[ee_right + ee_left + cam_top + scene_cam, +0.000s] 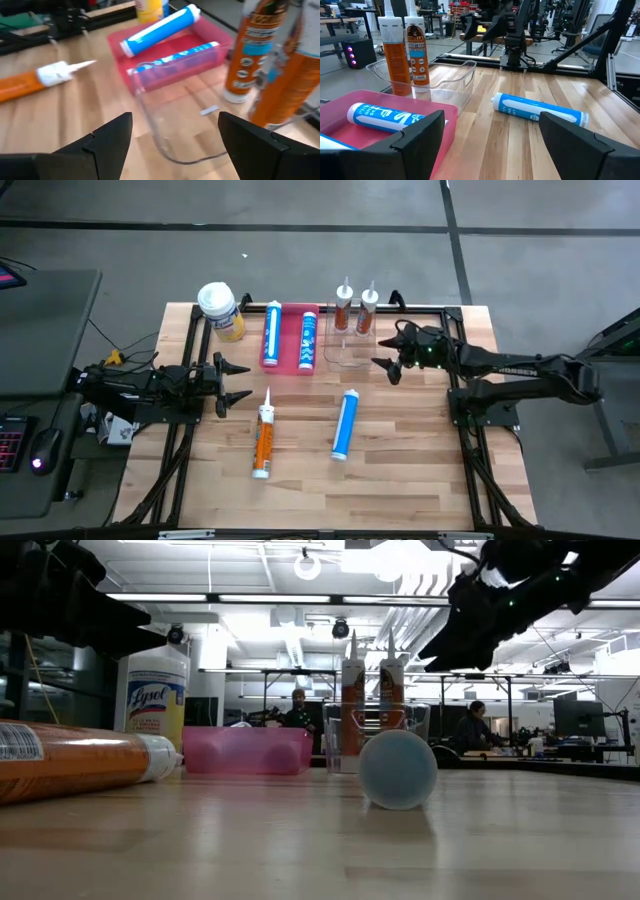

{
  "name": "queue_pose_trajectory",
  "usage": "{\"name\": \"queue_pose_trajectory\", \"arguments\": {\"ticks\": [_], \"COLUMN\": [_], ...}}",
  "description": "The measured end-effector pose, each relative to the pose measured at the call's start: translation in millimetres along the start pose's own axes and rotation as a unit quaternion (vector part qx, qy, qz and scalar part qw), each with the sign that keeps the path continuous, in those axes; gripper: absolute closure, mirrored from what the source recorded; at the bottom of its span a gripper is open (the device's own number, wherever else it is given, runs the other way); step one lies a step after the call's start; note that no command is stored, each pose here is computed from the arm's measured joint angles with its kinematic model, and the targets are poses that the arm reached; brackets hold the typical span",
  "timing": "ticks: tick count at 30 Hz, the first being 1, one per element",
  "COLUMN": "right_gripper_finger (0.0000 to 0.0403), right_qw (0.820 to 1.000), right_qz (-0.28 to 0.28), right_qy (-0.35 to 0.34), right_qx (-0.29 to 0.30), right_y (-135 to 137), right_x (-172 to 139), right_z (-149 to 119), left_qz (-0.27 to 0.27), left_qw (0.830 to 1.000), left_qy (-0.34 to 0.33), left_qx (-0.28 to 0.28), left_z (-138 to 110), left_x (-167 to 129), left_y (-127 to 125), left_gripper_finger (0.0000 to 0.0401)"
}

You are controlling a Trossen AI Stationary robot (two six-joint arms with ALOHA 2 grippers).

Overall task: Sort silicone sealant tubes
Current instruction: Put the blue silicone sealant into the pink bin

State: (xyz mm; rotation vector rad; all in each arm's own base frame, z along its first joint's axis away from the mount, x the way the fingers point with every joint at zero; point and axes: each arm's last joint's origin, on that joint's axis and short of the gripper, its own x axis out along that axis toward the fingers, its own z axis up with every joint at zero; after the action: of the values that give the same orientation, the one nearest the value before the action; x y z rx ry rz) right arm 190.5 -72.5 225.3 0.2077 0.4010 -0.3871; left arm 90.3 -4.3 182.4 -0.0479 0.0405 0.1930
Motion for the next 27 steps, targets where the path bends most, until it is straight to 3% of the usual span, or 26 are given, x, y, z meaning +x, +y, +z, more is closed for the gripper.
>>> {"name": "queue_pose_trajectory", "arguments": {"ticks": [6, 13, 19, 27], "right_gripper_finger": [0.0112, 0.0112, 0.0112, 0.0112], "right_qw": [0.999, 0.999, 0.991, 0.964], "right_qz": [0.034, 0.037, 0.053, 0.068], "right_qy": [0.004, 0.013, 0.053, 0.109], "right_qx": [-0.003, 0.03, 0.109, 0.232], "right_y": [16.3, 33.9, 48.7, 69.7], "right_x": [-0.9, -3.0, -2.9, 7.6], "right_z": [-2.2, -7.0, -17.0, -23.4], "left_qz": [0.0, 0.0, 0.0, 0.0], "left_qw": [1.0, 1.0, 1.0, 1.0], "left_qy": [0.0, 0.0, 0.0, 0.0], "left_qx": [0.0, 0.0, 0.0, 0.0], "left_z": [0.0, 0.0, -0.1, 0.1], "left_x": [0.0, 0.0, 0.0, 0.0], "left_y": [0.0, 0.0, 0.0, 0.0], "left_gripper_finger": [0.0082, 0.0082, 0.0082, 0.0082]}}
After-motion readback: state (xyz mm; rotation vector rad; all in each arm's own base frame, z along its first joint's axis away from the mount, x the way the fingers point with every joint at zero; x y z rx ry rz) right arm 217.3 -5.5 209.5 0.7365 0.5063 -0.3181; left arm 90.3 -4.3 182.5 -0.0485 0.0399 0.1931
